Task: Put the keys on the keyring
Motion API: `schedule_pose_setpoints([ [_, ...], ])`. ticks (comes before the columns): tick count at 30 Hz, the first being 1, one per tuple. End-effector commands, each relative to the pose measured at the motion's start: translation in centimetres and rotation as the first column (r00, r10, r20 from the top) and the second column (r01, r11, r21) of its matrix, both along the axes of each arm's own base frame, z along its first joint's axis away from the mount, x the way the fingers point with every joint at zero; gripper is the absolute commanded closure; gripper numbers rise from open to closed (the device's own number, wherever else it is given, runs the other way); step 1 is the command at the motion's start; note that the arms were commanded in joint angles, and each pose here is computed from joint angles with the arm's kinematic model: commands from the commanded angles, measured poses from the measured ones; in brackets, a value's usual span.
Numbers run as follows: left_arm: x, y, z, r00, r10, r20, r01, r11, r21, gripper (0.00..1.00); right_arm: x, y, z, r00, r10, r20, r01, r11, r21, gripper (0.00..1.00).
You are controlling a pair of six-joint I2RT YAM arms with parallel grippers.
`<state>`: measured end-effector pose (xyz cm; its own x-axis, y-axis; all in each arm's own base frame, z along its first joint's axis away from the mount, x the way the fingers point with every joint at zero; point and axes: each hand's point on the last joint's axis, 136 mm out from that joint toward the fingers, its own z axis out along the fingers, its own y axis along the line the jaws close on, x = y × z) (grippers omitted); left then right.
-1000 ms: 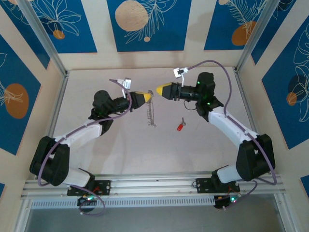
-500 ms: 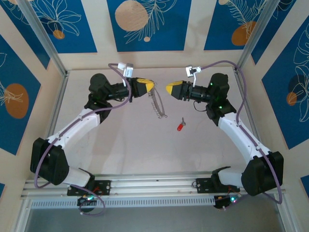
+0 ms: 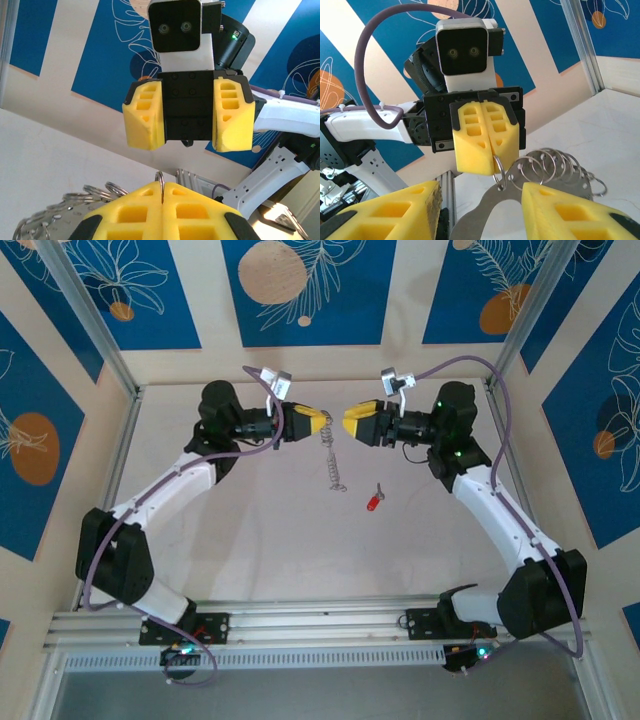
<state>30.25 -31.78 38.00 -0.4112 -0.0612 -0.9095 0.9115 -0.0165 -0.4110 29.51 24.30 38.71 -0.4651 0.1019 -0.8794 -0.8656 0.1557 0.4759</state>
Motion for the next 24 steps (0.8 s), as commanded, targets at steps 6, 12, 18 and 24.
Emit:
schedule_pose_setpoints([
  [6, -0.3, 0.0, 2.1, 0.997, -0.046, 0.06, 0.048, 0.998, -0.031, 1.0, 0.3, 0.6, 0.3, 0.998, 0.049, 0.037, -0.049, 0.999, 0.001, 0.56],
  [12, -0.2, -0.2, 2.1, 0.997, -0.061, 0.053, 0.064, 0.997, -0.039, 1.0, 0.8, 1.0, 0.0, 0.998, 0.055, 0.031, -0.055, 0.999, -0.001, 0.6],
  [18, -0.3, -0.2, 2.2, 0.996, -0.07, 0.047, 0.072, 0.996, -0.043, 1.0, 0.9, 1.5, 0.3, 0.997, 0.065, 0.037, -0.065, 0.998, 0.005, 0.65],
  [24, -0.4, -0.1, 2.2, 0.997, -0.069, 0.043, 0.07, 0.997, -0.045, 1.0, 0.5, 2.2, 0.5, 0.996, 0.085, 0.041, -0.085, 0.996, 0.005, 0.71],
])
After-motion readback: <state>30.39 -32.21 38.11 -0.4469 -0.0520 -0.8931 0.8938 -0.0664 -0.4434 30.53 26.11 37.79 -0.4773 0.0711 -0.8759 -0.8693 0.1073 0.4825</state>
